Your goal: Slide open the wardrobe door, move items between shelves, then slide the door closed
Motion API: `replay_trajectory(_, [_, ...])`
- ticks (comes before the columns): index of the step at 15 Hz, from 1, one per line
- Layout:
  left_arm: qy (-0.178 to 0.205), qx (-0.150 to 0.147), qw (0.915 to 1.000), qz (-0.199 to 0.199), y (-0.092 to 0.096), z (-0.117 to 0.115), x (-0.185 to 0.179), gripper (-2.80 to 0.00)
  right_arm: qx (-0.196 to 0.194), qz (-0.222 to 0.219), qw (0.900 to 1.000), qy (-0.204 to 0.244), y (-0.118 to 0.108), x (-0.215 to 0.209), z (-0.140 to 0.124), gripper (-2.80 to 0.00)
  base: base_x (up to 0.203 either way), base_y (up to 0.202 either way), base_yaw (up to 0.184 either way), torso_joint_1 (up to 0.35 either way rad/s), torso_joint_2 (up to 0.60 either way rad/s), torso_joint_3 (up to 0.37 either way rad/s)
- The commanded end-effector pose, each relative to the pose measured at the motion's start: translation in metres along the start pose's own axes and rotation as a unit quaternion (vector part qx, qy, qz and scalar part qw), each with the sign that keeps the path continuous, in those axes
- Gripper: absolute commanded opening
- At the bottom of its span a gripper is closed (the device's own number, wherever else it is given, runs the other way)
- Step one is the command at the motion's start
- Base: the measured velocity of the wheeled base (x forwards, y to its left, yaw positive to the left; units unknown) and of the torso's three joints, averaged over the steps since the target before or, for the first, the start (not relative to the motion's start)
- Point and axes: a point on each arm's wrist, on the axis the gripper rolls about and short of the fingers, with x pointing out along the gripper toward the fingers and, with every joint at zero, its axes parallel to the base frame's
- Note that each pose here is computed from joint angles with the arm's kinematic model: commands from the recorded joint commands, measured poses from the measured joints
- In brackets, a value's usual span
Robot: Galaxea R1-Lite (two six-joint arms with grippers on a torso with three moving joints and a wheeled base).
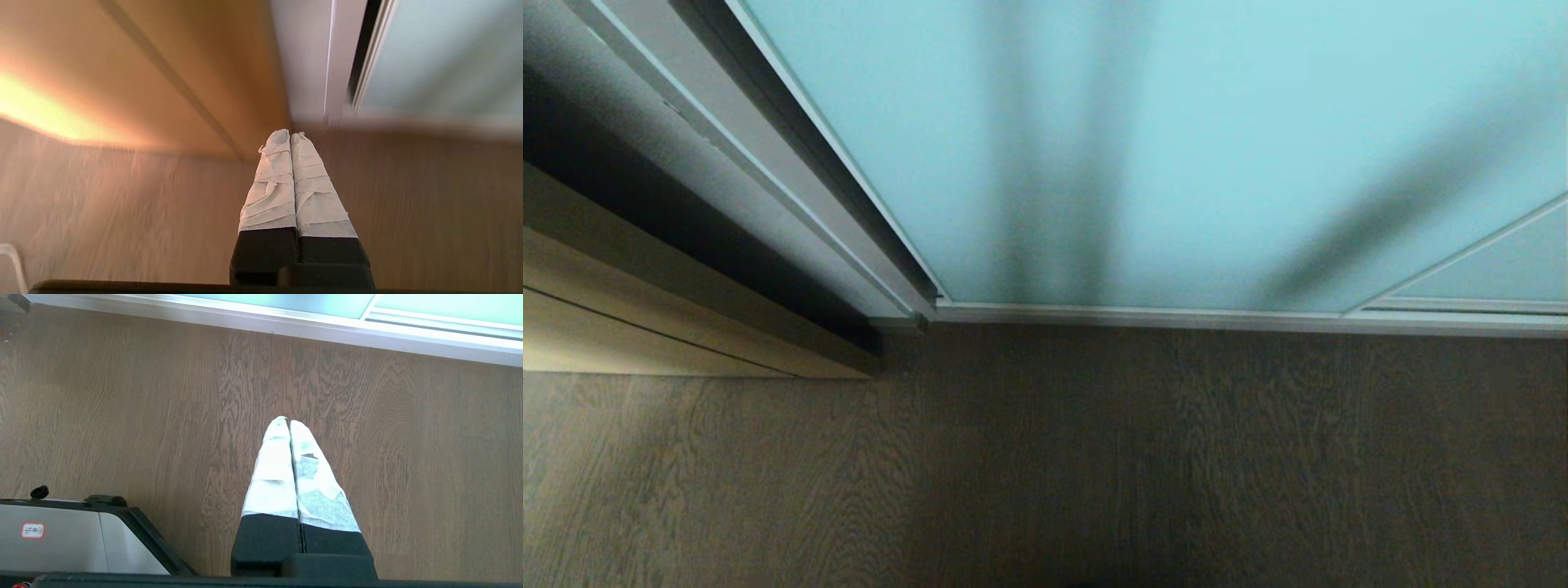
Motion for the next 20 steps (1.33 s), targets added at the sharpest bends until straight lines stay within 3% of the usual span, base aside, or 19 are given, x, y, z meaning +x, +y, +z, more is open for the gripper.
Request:
replay_trajectory(1, [-0.013,-0.010,0.9999,0.005,0.002,-0.020,-0.014,-2.80,0.000,0.000,1.000,0.000,0.000,0.000,0.000,-2.80,0.000,0.000,0.000,0.000,0.00,0.000])
replay_trajectory(3, [0.000,-0.007,0.9999,0.011,0.001,-0.024,-0.013,-2.80,0.000,0.000,1.000,0.000,0.000,0.000,0.000,-2.80,0.000,0.000,0.000,0.000,0.00,0.000])
replay_trajectory(5, [-0.002,-0.002,0.9990,0.044,0.002,-0.028,-0.021,-2.80,0.000,0.000,1.000,0.000,0.000,0.000,0.000,-2.80,0.000,0.000,0.000,0.000,0.00,0.000])
replay_trajectory(8, [-0.004,0.003,0.9985,0.054,0.002,-0.049,-0.038,-2.80,0.000,0.000,1.000,0.000,0.000,0.000,0.000,-2.80,0.000,0.000,0.000,0.000,0.00,0.000])
replay_trajectory(10, [0.005,0.020,0.9995,0.025,0.000,-0.076,-0.045,-2.80,0.000,0.000,1.000,0.001,0.000,0.000,0.000,-2.80,0.000,0.000,0.000,0.000,0.00,0.000])
replay_trajectory(12, [0.039,0.042,0.9983,-0.010,-0.005,-0.109,-0.039,-2.80,0.000,0.000,1.000,0.000,0.000,0.000,0.000,-2.80,0.000,0.000,0.000,0.000,0.00,0.000])
replay_trajectory(14, [0.024,0.032,0.9972,-0.063,-0.009,-0.117,-0.036,-2.80,0.000,0.000,1.000,0.000,0.000,0.000,0.000,-2.80,0.000,0.000,0.000,0.000,0.00,0.000])
replay_trajectory(15, [0.047,0.028,0.9944,-0.090,-0.010,-0.122,-0.037,-2.80,0.000,0.000,1.000,0.000,0.000,0.000,0.000,-2.80,0.000,0.000,0.000,0.000,0.00,0.000])
replay_trajectory(16, [0.084,0.022,0.9912,-0.100,-0.011,-0.129,-0.038,-2.80,0.000,0.000,1.000,0.000,0.000,0.000,0.000,-2.80,0.000,0.000,0.000,0.000,0.00,0.000])
replay_trajectory(17, [0.093,0.017,0.9903,-0.102,-0.011,-0.129,-0.039,-2.80,0.000,0.000,1.000,0.000,0.000,0.000,0.000,-2.80,0.000,0.000,0.000,0.000,0.00,0.000])
replay_trajectory(20, [0.073,0.011,0.9923,-0.099,-0.011,-0.128,-0.038,-2.80,0.000,0.000,1.000,0.000,0.000,0.000,0.000,-2.80,0.000,0.000,0.000,0.000,0.00,0.000])
